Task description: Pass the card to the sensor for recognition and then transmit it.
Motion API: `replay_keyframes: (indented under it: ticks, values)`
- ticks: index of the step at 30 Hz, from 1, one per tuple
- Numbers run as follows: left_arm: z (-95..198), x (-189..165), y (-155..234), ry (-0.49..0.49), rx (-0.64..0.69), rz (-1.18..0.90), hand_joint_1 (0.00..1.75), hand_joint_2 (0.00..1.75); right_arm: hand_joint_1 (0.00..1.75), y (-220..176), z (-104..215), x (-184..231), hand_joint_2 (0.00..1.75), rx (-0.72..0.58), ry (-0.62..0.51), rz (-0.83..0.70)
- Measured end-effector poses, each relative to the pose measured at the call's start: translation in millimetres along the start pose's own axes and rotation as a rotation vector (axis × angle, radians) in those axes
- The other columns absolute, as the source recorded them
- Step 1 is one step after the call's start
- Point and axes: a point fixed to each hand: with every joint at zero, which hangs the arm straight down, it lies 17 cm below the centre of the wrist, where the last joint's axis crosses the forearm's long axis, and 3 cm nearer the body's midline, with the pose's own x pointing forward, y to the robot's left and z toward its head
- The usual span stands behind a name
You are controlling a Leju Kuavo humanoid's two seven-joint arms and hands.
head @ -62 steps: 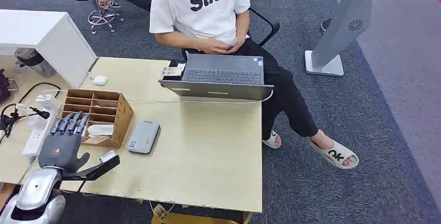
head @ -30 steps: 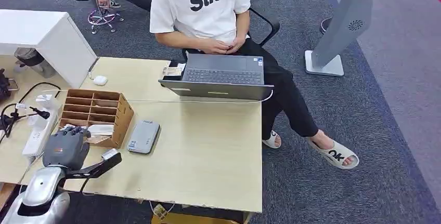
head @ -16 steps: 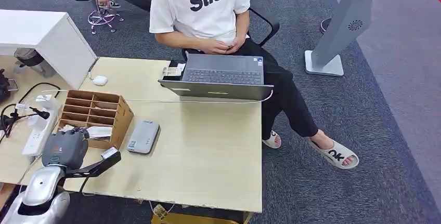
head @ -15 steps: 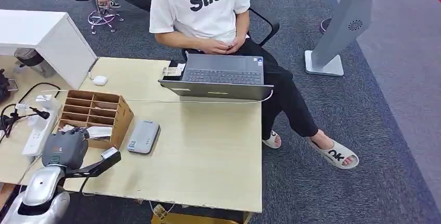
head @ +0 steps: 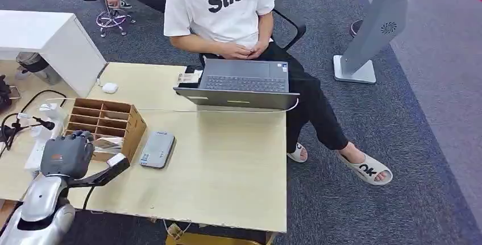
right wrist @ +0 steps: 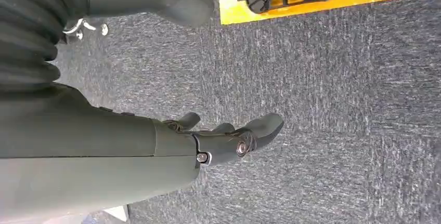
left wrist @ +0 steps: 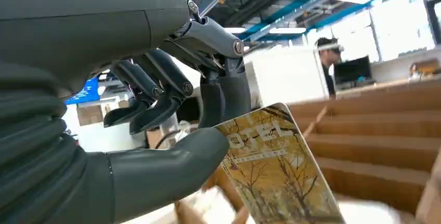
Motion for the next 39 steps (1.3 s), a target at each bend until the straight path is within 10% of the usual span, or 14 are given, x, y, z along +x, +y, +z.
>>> replay_keyframes:
  ticks: [19,39]
  values:
    - [-57.5,3.9,153.6,-0.05,0.289,0.047,1.75,1.75,0.0,-2.6,-1.0,1.7,1.75,-0.012,0.006,-0.002]
    - [-64.5,51.2,131.4,-0.092,0.278,0.073,1.75,1.75,0.0,-4.9,-2.5,7.9,1.75,-0.016,-0.002,0.0]
